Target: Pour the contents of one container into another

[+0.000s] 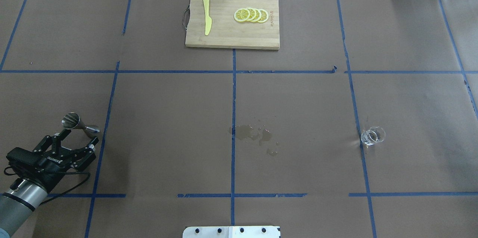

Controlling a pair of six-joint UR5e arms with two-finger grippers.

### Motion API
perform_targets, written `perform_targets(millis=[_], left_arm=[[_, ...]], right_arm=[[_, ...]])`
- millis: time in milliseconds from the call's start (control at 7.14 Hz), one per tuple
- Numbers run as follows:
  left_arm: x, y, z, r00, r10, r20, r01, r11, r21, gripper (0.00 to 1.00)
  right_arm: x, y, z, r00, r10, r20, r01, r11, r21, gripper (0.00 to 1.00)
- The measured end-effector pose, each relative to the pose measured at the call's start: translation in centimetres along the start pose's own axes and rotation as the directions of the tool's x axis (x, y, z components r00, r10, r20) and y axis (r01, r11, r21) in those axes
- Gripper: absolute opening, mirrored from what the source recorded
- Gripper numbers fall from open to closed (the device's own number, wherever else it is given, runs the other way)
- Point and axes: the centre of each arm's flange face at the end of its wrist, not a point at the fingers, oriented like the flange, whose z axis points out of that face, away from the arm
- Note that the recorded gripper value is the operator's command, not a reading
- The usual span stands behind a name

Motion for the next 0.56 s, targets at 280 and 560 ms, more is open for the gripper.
perform_targets(millis=[280, 560], left_arm=[[-0.7, -0.2, 0.5, 1.0, 0.005, 0.017, -0.005, 1.0, 0.01, 0.99], [-1.5, -0.5, 1.4, 0.999, 0.011, 0.041, -0.012, 1.0, 0.025, 0.99]], right_arm=[[0.0, 0.0, 0.0, 1.0, 0.0, 0.0, 0.0, 1.0, 0.0, 1.0], [0.0, 0.0, 0.0, 1.0, 0.0, 0.0, 0.0, 1.0, 0.0, 1.0]])
